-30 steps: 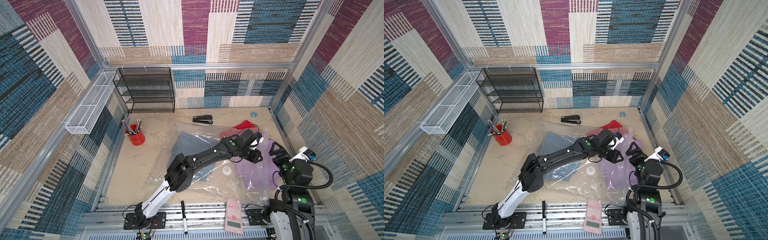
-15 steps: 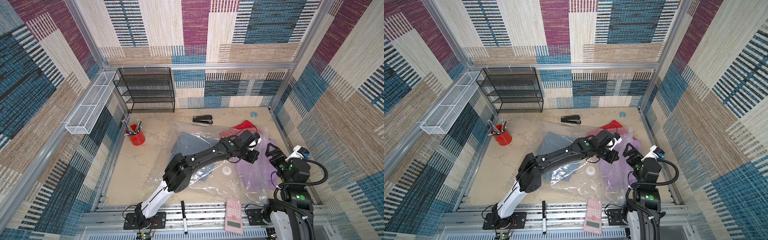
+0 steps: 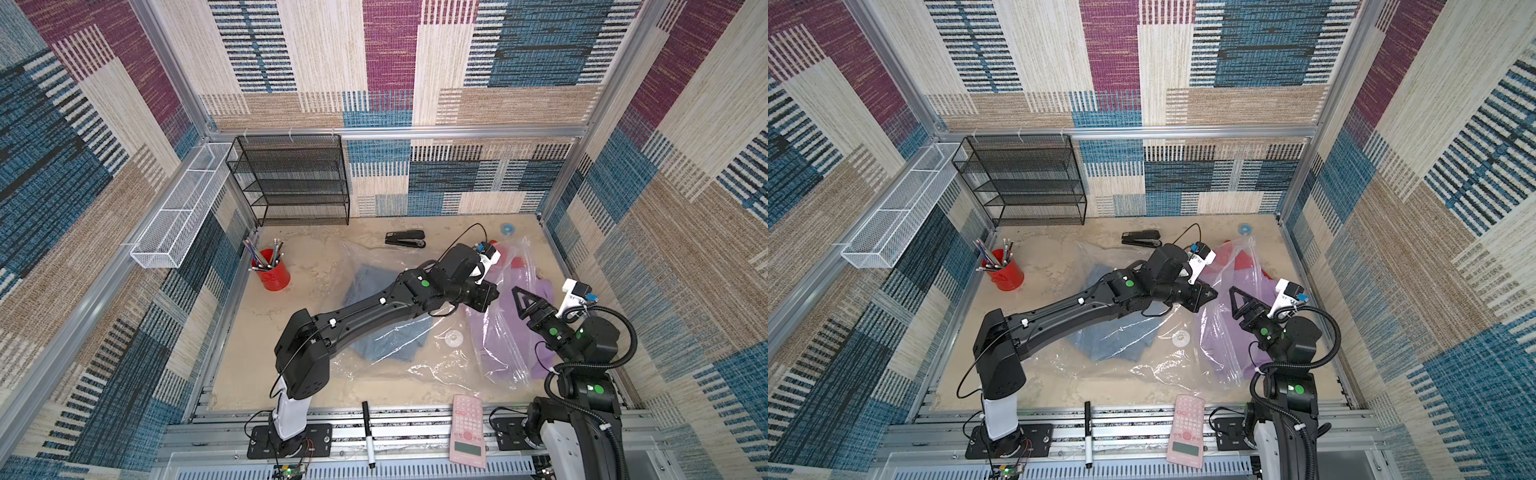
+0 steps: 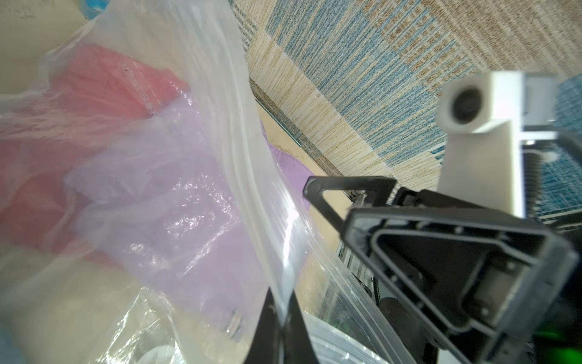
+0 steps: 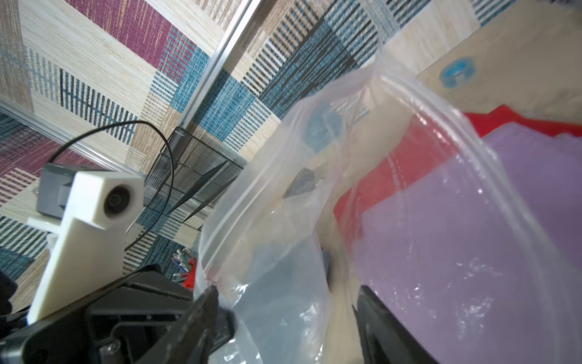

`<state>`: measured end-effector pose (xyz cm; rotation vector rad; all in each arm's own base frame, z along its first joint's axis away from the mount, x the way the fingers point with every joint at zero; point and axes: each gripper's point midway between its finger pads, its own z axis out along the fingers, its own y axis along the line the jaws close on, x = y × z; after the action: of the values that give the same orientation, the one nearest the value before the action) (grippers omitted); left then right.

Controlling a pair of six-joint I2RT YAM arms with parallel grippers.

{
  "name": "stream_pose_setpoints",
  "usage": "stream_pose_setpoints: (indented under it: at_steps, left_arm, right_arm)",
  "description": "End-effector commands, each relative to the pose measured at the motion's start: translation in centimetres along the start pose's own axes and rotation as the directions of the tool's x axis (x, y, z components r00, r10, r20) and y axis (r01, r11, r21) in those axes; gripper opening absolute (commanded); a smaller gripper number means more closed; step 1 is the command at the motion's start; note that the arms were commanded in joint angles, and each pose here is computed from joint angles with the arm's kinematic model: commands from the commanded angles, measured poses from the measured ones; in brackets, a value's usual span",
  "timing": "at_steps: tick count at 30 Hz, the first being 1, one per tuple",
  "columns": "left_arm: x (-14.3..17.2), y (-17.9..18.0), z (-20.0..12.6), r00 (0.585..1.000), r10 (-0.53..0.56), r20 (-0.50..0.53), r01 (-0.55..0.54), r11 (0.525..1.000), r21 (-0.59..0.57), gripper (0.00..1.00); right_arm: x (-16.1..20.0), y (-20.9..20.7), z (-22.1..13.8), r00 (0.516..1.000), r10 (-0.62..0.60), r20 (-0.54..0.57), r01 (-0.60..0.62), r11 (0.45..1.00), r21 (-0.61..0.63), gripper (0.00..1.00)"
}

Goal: Take the trousers out of the vacuum bag
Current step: Open the vacuum bag at the center of the board, then take out the trousers from the vacuum bag.

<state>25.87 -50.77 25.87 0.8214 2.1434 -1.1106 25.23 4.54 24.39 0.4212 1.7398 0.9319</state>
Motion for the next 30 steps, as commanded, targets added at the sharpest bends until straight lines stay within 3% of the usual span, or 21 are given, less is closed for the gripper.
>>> stream_pose_setpoints:
  at_steps: [1,5,12,18,30]
  left_arm:
    - [-1.4,-0.5,-0.6,0.997,0.029,0.077,-0.031,0.999,0.025,0.0]
    - [-1.4,-1.2,-1.1,0.993,0.041,0.108,-0.048,0.997,0.066,0.0]
    - [-2.0,-3.1,-3.0,0.98,0.101,0.171,-0.12,0.988,0.1,0.0]
    - [-1.5,-6.0,-3.5,0.977,0.163,0.136,-0.188,0.962,0.197,0.0]
    - [-1.4,-7.9,-4.5,0.96,0.241,0.144,-0.27,0.934,0.236,0.0]
  right_arm:
    - [2.6,1.1,0.3,0.987,0.086,-0.135,-0.101,0.989,-0.109,0.68]
    - [5.4,-0.3,0.8,0.955,0.147,-0.256,-0.178,0.979,-0.101,0.66]
    - [6.5,-1.8,1.8,0.931,0.198,-0.308,-0.231,0.97,-0.077,0.67]
    - [8.2,-2.1,3.0,0.875,0.196,-0.443,-0.274,0.955,-0.118,0.66]
    - [7.9,-1.9,4.8,0.845,0.192,-0.5,-0.314,0.934,-0.172,0.65]
